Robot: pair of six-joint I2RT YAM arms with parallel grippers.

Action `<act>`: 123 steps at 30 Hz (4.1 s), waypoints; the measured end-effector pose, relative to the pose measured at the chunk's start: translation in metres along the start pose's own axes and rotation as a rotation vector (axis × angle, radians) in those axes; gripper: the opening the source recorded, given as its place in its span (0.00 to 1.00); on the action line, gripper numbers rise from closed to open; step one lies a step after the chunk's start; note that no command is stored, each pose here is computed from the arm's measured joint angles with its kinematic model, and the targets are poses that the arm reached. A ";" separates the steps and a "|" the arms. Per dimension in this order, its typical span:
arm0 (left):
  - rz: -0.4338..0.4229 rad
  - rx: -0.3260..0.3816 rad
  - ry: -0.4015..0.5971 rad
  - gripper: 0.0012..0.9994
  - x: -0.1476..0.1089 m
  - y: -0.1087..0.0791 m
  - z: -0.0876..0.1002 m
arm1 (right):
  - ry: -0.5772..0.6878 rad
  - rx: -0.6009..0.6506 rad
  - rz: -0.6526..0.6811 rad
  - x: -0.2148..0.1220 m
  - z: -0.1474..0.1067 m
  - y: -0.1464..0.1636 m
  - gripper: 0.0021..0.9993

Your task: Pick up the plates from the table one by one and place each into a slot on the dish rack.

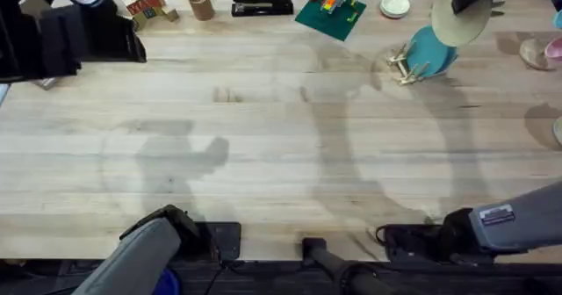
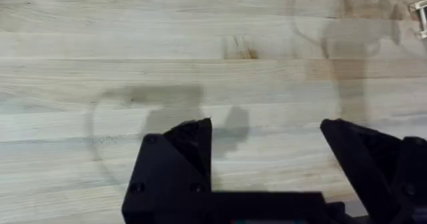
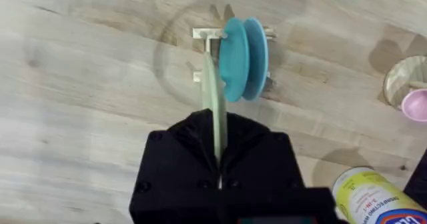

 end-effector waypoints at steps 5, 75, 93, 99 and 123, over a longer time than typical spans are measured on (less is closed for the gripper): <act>0.000 0.000 0.000 1.00 0.000 0.000 0.000 | -0.002 0.000 -0.001 0.004 0.003 -0.001 0.03; 0.000 0.000 0.000 1.00 0.000 0.000 0.000 | 0.228 0.008 0.049 0.124 0.001 -0.005 0.03; 0.000 0.000 0.000 1.00 0.000 0.000 0.000 | 0.259 0.009 0.059 0.136 -0.003 -0.004 0.16; 0.000 0.000 0.000 1.00 0.000 0.000 0.000 | 0.261 0.008 0.057 0.136 -0.003 -0.004 0.14; 0.000 0.000 0.000 1.00 0.000 0.000 0.000 | 0.269 -0.016 -0.051 0.118 0.003 -0.016 0.30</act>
Point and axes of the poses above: each hand's point on the last joint's axis, 136 mm out from that joint toward the fingers, its own x axis out along the fingers, its own y axis along the line the jaws close on, z = x × y, the point moved 1 cm from there along -x, back along the fingers, and after that the axes turned 3 degrees about x, right-handed, at the moved point
